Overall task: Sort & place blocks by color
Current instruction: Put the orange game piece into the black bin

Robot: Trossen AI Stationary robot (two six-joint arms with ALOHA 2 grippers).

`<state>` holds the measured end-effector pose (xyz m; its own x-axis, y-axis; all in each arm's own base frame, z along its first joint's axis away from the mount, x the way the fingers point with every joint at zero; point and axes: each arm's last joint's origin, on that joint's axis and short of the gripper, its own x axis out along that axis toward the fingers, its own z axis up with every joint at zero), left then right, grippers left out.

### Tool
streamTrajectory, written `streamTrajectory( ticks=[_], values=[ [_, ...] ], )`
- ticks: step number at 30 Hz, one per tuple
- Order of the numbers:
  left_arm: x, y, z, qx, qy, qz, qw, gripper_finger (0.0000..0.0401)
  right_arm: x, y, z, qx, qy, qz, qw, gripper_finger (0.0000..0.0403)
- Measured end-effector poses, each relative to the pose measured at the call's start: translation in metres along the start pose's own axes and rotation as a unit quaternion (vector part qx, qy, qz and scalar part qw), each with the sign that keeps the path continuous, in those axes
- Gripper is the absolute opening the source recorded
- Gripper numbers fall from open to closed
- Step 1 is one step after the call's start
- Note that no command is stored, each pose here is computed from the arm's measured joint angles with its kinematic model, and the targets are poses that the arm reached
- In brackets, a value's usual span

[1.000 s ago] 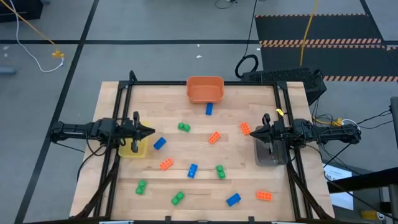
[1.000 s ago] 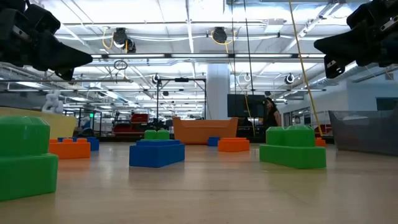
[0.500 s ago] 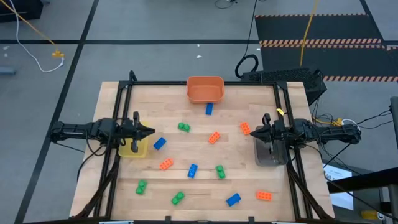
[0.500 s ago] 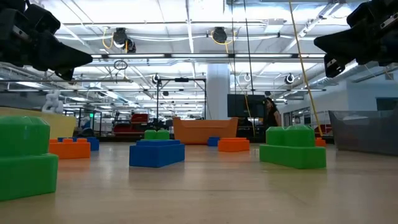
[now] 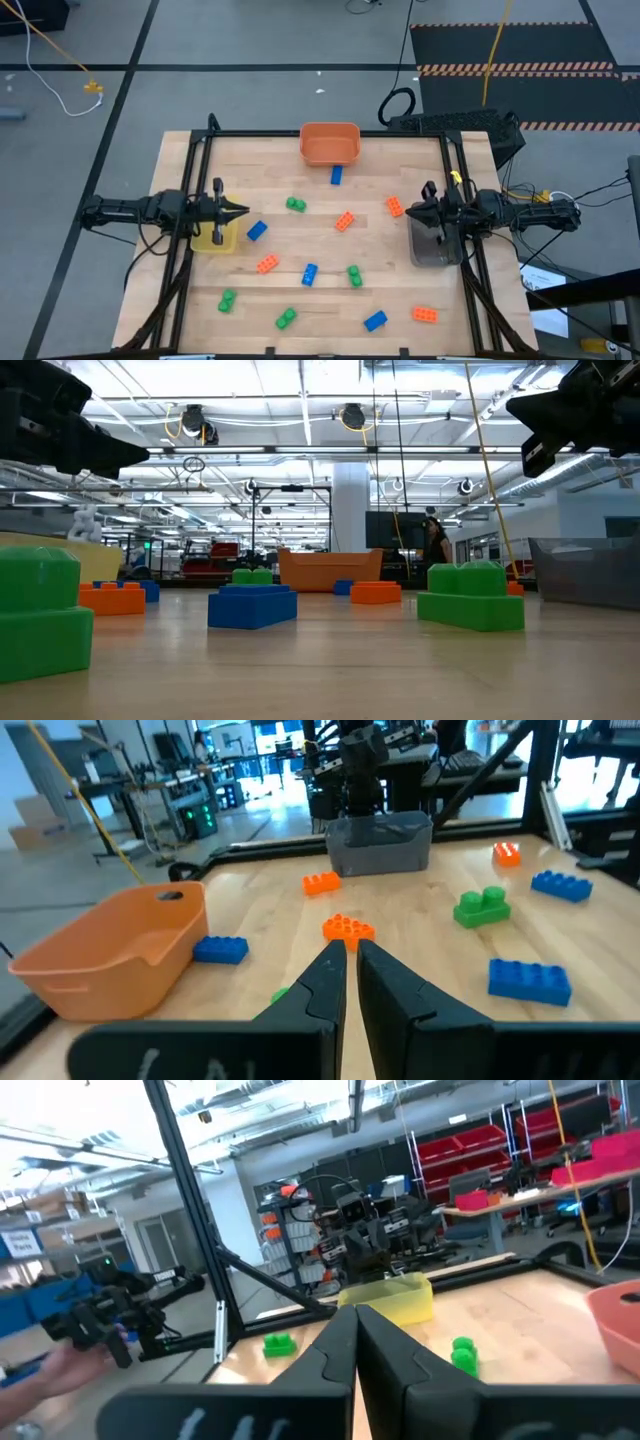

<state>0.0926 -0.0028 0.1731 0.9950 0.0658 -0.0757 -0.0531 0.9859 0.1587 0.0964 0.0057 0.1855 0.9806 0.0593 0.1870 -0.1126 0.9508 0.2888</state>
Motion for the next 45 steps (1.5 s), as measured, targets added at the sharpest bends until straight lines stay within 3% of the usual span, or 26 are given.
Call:
streamTrajectory(
  ticks=[6,14,25,32,39,45],
  values=[
    [-0.001,0.002,0.013,0.025,-0.068,0.014,0.997,0.0033,0.000,0.000,0.000,0.017,0.000,0.000,1.000,0.0000],
    [-0.009,0.007,0.040,-0.087,-0.212,0.020,0.973,0.0033,0.000,0.000,0.000,0.015,0.000,0.000,1.000,0.0000],
    [-0.012,0.009,0.046,-0.138,-0.252,0.013,0.958,0.0033,0.000,-0.001,0.001,-0.052,-0.008,-0.027,0.998,0.0000],
    [-0.003,0.013,0.037,-0.187,-0.188,0.129,0.956,0.0050,0.001,-0.002,0.007,-0.094,-0.039,-0.060,0.993,0.0018],
    [0.014,0.015,0.049,-0.203,-0.093,0.165,0.961,0.0151,0.012,-0.007,0.005,-0.135,0.009,-0.146,0.980,0.0109],
    [0.035,0.019,0.092,-0.186,0.018,0.173,0.967,0.0226,0.039,-0.001,0.034,-0.173,0.018,-0.199,0.965,0.0185]
  ],
)
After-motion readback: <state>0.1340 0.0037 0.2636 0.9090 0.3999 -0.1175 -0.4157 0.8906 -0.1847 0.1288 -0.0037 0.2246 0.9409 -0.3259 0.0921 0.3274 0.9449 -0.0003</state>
